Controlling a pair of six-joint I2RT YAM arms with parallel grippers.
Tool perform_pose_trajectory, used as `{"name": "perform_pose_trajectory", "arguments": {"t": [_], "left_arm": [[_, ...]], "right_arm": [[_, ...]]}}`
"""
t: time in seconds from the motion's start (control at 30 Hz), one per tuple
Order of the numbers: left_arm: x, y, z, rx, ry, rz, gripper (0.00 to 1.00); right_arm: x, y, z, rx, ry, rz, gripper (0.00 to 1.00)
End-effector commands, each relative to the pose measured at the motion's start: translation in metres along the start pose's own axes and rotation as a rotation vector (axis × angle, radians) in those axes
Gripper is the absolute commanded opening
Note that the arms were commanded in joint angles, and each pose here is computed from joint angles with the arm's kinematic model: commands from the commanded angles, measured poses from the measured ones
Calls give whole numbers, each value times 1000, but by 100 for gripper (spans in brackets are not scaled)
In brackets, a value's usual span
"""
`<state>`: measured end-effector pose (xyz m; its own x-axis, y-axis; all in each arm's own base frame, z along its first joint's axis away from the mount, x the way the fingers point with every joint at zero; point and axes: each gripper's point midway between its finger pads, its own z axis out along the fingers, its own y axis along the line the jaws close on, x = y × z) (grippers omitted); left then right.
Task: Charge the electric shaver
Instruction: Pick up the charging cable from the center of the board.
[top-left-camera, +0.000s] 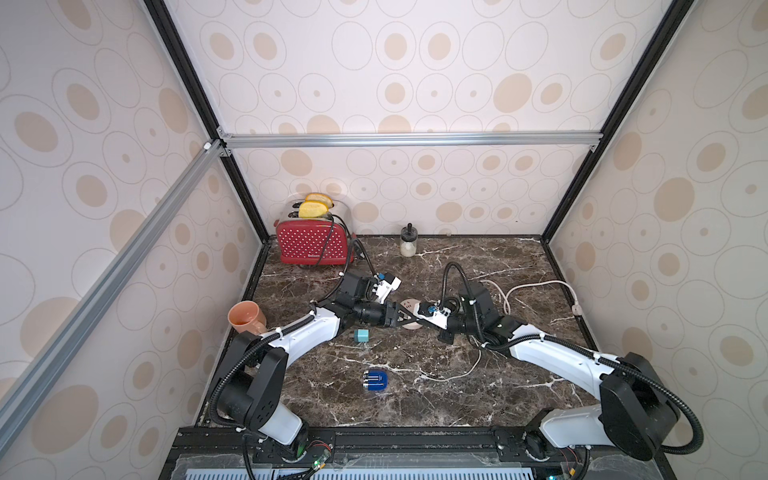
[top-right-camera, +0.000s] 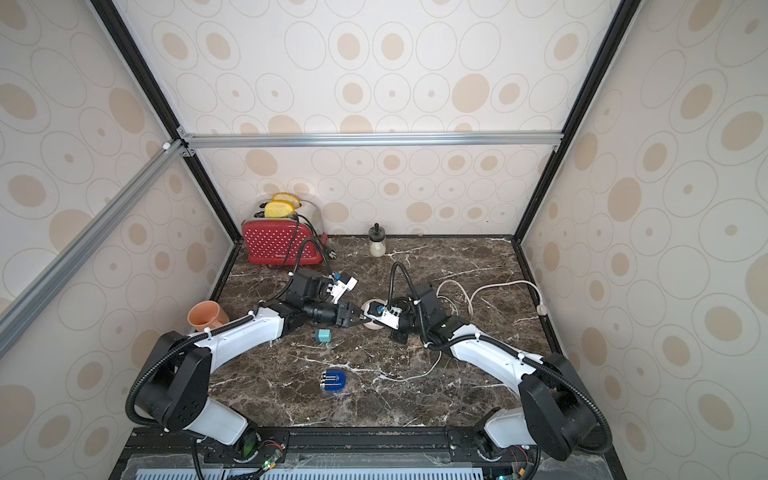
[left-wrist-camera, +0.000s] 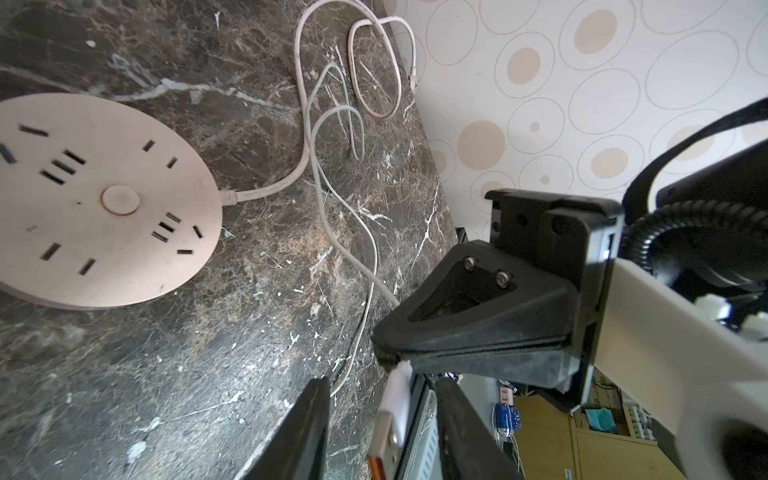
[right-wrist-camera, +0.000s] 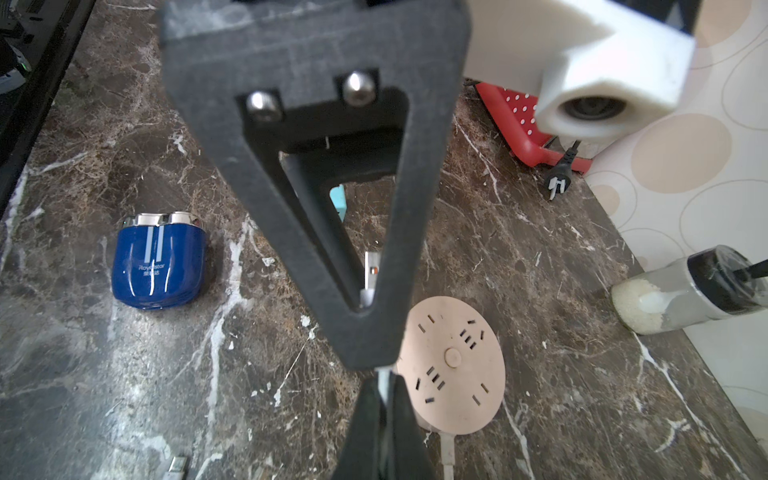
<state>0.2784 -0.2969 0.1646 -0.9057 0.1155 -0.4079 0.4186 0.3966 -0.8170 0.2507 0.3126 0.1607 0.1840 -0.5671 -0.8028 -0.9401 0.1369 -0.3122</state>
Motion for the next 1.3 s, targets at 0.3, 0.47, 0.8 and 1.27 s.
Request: {"name": "perform_pose_trajectory", "arguments": {"t": [0.3, 0.47, 0.8, 1.27], "left_arm": [[-13, -32, -11, 48, -22, 75, 24], [-10, -36, -12, 59, 0, 84, 46], [-5, -34, -8, 77, 39, 72, 0], [-6, -31, -7, 64, 40, 77, 0]], "right_arm": [[-3, 0, -4, 6, -20, -24, 0], [-1, 2, -5, 4, -18, -19, 0], [-3, 0, -6, 13, -23, -25, 0], [-25, 0, -13, -8, -96, 24, 31]]}}
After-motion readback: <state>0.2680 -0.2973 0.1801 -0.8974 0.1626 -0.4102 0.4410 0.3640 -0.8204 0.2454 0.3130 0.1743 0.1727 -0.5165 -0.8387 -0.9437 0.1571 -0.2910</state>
